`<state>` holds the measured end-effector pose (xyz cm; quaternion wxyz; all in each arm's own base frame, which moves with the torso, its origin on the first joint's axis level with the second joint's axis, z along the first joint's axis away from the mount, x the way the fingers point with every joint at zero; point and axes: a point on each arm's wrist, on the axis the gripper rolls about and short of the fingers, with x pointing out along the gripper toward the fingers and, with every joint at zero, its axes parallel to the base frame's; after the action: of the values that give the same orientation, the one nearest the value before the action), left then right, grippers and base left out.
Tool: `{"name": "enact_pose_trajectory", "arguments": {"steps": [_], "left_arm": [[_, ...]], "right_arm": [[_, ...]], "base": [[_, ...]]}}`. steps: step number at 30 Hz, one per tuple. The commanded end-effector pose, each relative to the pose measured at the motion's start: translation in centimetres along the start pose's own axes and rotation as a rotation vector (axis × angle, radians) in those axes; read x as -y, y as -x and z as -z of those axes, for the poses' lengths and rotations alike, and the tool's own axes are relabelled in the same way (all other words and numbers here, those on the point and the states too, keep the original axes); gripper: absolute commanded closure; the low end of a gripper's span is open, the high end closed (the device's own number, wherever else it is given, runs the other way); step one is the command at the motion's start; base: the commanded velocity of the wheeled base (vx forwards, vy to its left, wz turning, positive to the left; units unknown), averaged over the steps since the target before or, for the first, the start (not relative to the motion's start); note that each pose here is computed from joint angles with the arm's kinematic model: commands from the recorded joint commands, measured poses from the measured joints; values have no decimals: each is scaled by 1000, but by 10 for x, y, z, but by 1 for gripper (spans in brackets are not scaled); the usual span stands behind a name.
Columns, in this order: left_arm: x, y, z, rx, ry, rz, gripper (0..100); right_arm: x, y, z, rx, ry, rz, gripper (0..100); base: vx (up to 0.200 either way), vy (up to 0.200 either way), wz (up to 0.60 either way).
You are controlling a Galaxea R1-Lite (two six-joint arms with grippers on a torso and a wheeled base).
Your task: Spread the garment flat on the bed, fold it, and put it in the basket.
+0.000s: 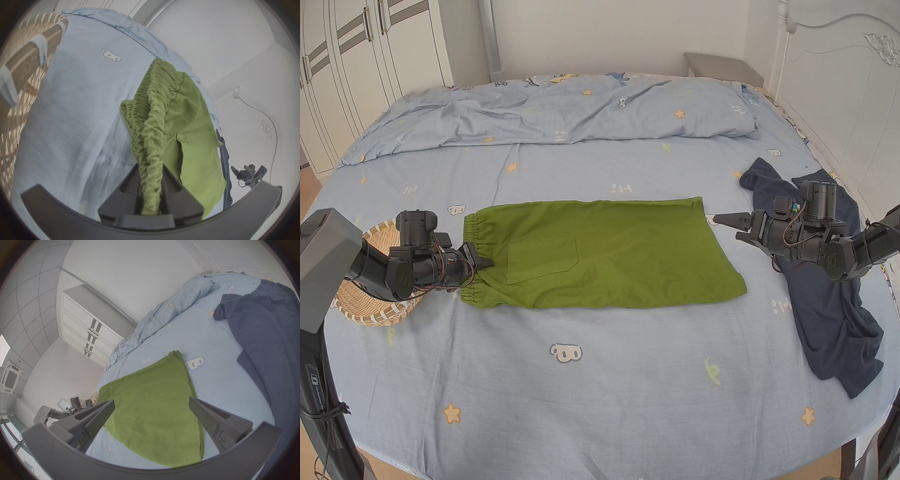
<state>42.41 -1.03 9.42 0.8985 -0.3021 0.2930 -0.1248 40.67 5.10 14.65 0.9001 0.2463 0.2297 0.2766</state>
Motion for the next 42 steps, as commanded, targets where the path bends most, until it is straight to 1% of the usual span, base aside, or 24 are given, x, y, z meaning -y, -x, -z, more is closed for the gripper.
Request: {"name": "enact_pose_trajectory", "arguments": {"steps": [1,4,5,6,7,12,16,20,22,27,28,32,33,34,36,42], "left_arm": [[12,12,-7,23,-14,18,100],[20,20,-10,39,-20,29,100],[20,21,-10,39,-20,29,100],[21,23,-12,45,-22,31,100],[22,24,-12,46,-22,32,100],[22,24,-12,47,-23,32,100],[22,24,-12,45,-23,33,100],[21,24,-10,42,-23,30,100],[21,24,-10,42,-23,30,100],[22,24,-11,43,-23,31,100],[22,24,-11,43,-23,31,100],[22,24,-11,43,-23,31,100],[21,23,-10,42,-23,30,100],[21,23,-10,40,-22,30,100],[20,22,-10,39,-21,29,100],[22,24,-11,44,-24,32,100]], "right_arm": [[0,-1,-5,-39,-22,24,0],[4,-7,-7,-125,-37,66,0],[4,-7,-7,-128,-35,67,0],[9,-12,-6,-166,-17,86,0],[13,-14,-6,-181,-6,99,0],[32,-24,-10,-202,-16,126,0],[38,-30,-9,-204,-18,124,0],[49,-39,-1,-228,-28,129,0],[50,-41,1,-234,-28,128,0],[49,-44,11,-300,-28,129,0],[49,-44,11,-300,-26,129,0],[48,-47,19,-342,-43,84,0],[46,-46,20,-362,-57,38,0],[45,-45,22,-374,-67,20,0],[43,-45,23,-390,-76,3,0],[41,-49,28,-411,-80,-9,0]], "base": [[0,0,0],[0,0,0],[0,0,0],[0,0,0],[0,0,0],[0,0,0],[0,0,0],[0,0,0],[0,0,0],[0,0,0],[0,0,0],[0,0,0],[0,0,0],[0,0,0],[0,0,0],[0,0,0]]}}
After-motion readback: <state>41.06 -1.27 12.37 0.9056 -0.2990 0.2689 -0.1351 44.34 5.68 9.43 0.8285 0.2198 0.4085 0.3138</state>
